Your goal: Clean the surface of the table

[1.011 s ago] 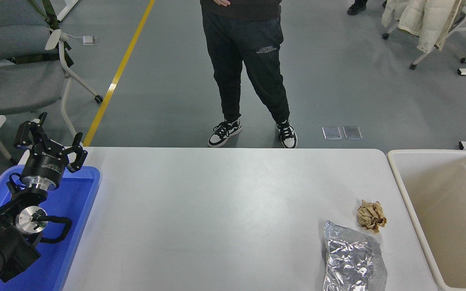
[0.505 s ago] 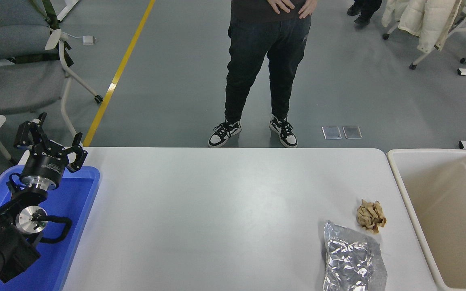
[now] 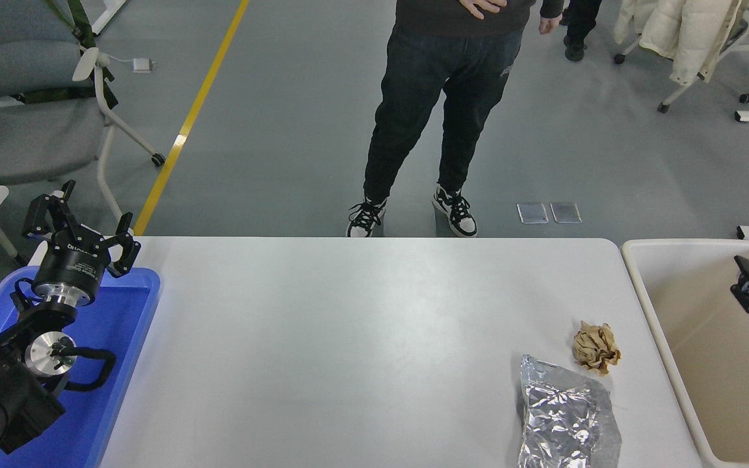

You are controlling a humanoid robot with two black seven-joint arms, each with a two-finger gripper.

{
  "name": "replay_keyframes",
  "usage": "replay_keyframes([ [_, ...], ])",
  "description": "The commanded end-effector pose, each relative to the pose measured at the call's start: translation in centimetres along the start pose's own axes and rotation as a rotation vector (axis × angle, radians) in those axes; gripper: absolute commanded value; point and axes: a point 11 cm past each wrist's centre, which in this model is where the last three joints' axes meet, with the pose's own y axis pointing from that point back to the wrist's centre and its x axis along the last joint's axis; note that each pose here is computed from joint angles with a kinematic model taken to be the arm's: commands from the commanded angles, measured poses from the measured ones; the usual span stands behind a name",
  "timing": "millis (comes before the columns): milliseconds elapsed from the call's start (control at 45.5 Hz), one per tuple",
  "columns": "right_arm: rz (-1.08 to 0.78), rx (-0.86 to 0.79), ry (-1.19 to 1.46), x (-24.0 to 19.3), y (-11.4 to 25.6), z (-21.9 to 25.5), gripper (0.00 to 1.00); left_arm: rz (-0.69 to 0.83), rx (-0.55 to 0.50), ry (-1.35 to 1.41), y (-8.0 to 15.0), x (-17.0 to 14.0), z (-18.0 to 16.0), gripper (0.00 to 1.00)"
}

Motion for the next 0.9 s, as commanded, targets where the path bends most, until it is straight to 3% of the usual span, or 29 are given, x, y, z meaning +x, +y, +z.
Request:
replay_keyframes([
  [0,-0.116,0.039,-0.1,-4.8,-0.5,3.5,0.99,-0.001,0.0,0.001,0.0,0.0,0.0,1.0],
  [242,-0.176,0.054,-0.031,-8.4,-1.3,5.5,0.99,0.0,-0.001,0.0,0.0,0.0,0.0,1.0],
  [879,-0.079,-0.013,0.059,-6.7,-2.0,6.6,0.99,-0.002,-0.001,0.001,0.0,0.0,0.0,1.0],
])
